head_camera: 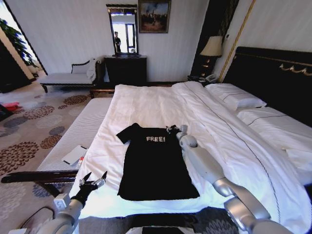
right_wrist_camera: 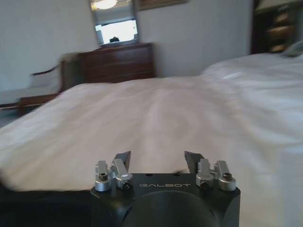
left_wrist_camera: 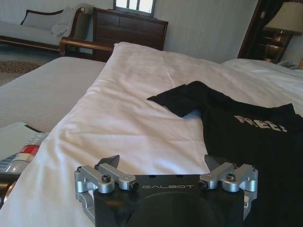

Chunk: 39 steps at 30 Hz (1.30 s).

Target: Fold the clothes on the bed.

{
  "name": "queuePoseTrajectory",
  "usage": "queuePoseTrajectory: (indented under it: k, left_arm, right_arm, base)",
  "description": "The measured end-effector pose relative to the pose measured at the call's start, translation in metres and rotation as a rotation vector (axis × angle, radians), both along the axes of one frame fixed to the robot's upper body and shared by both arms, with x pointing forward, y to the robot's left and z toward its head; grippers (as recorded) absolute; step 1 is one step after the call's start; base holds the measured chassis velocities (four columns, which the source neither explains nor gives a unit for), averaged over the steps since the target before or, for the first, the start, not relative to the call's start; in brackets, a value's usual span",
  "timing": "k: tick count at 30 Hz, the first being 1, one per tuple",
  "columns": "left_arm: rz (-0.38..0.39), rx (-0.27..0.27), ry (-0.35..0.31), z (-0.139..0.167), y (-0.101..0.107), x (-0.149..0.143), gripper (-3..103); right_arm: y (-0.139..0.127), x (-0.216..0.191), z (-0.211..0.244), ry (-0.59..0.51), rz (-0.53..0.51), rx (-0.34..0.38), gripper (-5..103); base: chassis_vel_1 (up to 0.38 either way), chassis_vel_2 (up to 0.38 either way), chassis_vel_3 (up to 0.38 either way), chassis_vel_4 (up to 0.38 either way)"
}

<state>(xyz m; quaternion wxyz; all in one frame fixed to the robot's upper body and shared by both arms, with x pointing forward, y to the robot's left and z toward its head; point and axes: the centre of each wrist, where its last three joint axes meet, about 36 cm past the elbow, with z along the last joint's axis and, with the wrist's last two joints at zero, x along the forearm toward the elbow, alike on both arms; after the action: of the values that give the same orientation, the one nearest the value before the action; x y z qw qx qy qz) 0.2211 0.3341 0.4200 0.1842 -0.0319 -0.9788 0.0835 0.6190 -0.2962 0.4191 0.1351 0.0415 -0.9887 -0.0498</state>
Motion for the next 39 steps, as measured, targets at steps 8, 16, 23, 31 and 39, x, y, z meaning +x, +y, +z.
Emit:
queuePoseTrajectory:
  k: [8, 16, 23, 31, 39]
  left_arm:
    - [-0.010, 0.007, -0.001, 0.000, -0.004, 0.001, 100]
    - [-0.003, -0.032, -0.022, 0.001, 0.004, 0.035, 100]
    - [-0.001, -0.104, -0.082, 0.008, 0.021, 0.103, 100]
    - [-0.017, -0.063, -0.072, -0.003, 0.053, 0.141, 100]
    - [-0.107, 0.013, -0.071, -0.004, 0.071, 0.221, 100]
  right_arm:
    - [-0.053, -0.025, -0.035, 0.022, -0.073, -0.108, 95]
    - [-0.073, -0.068, -0.039, 0.021, -0.132, -0.069, 100]
    - [-0.108, -0.101, -0.031, 0.035, -0.203, -0.051, 100]
    - [-0.111, -0.112, -0.022, 0.039, -0.185, -0.030, 100]
    - [-0.128, -0.157, -0.007, -0.022, -0.198, -0.050, 100]
  base:
    - [0.000, 0.000, 0.000, 0.000]
    - [0.000, 0.000, 0.000, 0.000]
    - [0.000, 0.000, 0.000, 0.000]
    - [0.001, 0.007, 0.001, 0.002]
    - [0.000, 0.000, 0.000, 0.000]
